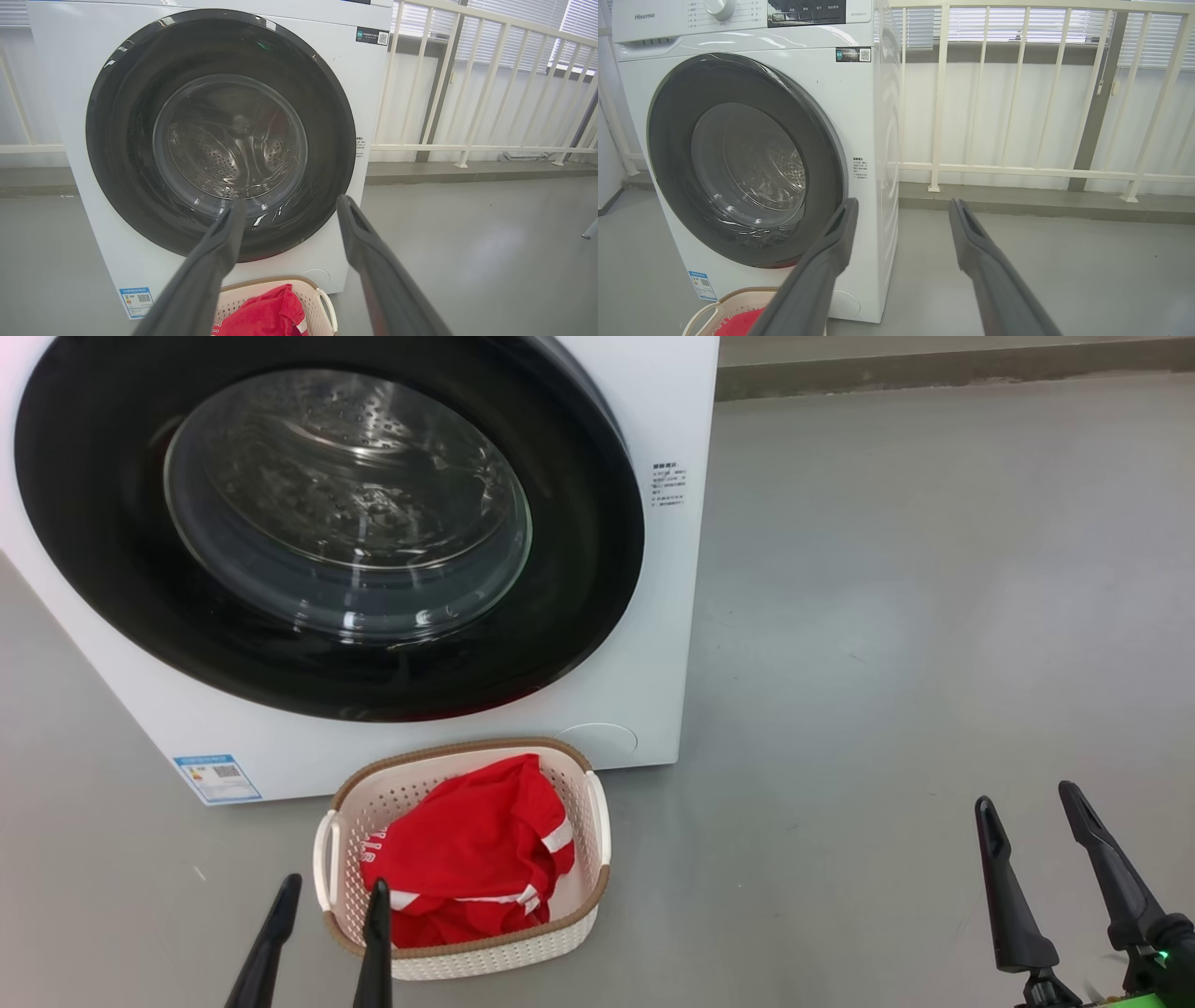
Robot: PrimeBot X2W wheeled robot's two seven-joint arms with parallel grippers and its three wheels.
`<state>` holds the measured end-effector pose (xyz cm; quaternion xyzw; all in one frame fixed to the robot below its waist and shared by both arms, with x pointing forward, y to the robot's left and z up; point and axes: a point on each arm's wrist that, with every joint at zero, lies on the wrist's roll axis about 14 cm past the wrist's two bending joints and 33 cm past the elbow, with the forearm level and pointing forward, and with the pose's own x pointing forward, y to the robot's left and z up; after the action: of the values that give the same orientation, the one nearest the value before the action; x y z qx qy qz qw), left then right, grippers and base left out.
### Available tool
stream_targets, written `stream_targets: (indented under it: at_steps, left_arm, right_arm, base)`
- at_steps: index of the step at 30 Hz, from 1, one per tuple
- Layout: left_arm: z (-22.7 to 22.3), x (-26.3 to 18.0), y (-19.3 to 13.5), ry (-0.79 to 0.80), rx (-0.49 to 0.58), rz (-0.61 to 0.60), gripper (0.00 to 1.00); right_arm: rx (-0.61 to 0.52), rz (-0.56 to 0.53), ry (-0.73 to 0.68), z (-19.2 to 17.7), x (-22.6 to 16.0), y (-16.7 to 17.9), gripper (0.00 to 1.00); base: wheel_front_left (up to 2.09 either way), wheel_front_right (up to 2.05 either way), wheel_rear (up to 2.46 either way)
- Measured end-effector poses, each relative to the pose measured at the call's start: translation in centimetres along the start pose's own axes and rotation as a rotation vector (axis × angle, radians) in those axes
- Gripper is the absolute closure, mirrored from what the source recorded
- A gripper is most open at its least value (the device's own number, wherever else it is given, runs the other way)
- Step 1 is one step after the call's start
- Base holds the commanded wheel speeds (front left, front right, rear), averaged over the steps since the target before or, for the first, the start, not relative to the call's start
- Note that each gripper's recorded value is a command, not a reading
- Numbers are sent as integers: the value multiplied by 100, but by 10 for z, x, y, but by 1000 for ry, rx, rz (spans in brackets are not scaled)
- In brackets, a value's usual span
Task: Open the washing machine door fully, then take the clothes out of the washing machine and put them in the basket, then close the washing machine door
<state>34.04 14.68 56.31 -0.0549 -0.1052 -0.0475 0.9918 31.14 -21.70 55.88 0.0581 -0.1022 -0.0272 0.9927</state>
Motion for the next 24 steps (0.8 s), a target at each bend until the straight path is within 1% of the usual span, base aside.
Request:
stream_targets:
  at_steps: [9, 10, 14, 15, 18, 24]
  left_arm:
    - [4, 0, 3, -14, 12, 10, 0]
    - [-1, -1, 2, 2, 11, 11, 100]
    - [-14, -4, -1, 44, 1, 15, 100]
    - [-22, -6, -3, 68, -5, 18, 100]
    - [-25, -6, -2, 81, -17, 24, 100]
    - [-32, -8, 2, 118, -81, 41, 100]
  right_arm:
    - [3, 2, 6, -1, 0, 1, 0]
    - [8, -2, 20, -6, -1, 1, 100]
    - [20, -13, 62, -19, -4, -1, 100]
    - [25, -19, 89, -28, -6, -2, 100]
    - [39, -23, 98, -31, -7, -2, 100]
    - [111, -34, 113, -36, -8, -2, 100]
  base:
    - [0, 0, 0]
    - [0, 0, 0]
    - [0, 0, 0]
    - [0, 0, 0]
    - [0, 0, 0]
    - [0, 0, 0]
